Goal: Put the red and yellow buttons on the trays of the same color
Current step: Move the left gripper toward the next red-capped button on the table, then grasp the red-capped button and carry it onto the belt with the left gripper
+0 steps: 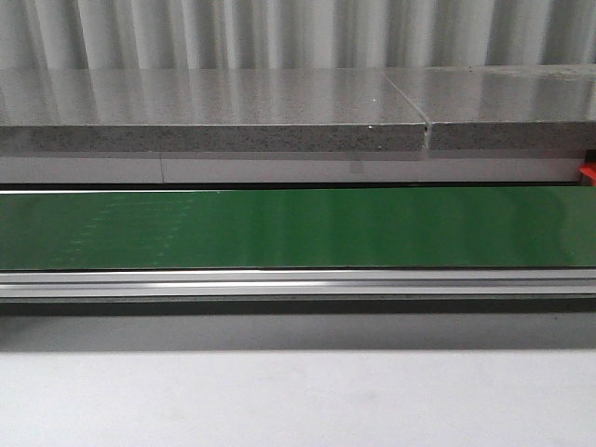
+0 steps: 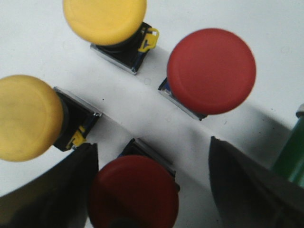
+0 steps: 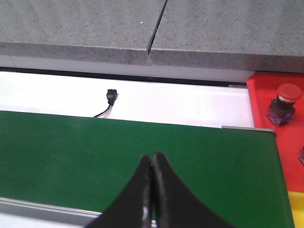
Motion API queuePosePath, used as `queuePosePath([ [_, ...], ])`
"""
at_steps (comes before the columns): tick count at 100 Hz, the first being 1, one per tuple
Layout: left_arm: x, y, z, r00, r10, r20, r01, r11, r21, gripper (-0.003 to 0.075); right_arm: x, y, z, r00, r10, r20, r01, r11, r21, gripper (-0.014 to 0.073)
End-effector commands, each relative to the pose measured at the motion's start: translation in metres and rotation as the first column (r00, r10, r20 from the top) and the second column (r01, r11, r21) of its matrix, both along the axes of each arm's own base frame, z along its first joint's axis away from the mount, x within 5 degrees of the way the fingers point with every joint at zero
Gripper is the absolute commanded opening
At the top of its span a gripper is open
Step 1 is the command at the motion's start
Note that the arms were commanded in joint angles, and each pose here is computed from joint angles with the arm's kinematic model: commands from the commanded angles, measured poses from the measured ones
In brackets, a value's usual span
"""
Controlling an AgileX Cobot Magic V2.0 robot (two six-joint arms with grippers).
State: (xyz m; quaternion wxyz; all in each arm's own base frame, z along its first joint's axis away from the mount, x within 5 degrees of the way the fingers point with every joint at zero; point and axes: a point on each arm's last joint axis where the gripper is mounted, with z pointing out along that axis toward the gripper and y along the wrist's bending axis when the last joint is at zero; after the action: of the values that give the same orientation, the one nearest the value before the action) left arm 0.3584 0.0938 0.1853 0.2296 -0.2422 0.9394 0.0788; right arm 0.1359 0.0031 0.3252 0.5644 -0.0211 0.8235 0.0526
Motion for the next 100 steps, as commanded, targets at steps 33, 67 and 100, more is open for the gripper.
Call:
queuePosePath([
  [33,-0.001,0.0,0.038,0.994,-0.009,0.11,0.006,1.0,0.031,0.0035,0.001,-0.002,0.013,0.997,-0.024,0.079,0.024,1.0,-0.003,-0.0069],
  [67,-0.035,-0.024,0.123,0.952,-0.066,0.298,0.042,0.995,0.087,-0.0021,0.001,-0.002,0.013,0.997,-0.024,0.079,0.024,1.0,-0.003,-0.0069],
  [100,-0.062,-0.065,0.145,0.914,-0.234,0.331,0.243,0.97,0.015,-0.0021,0.001,-0.002,0.013,0.997,-0.024,0.079,0.024,1.0,-0.003,-0.0069],
])
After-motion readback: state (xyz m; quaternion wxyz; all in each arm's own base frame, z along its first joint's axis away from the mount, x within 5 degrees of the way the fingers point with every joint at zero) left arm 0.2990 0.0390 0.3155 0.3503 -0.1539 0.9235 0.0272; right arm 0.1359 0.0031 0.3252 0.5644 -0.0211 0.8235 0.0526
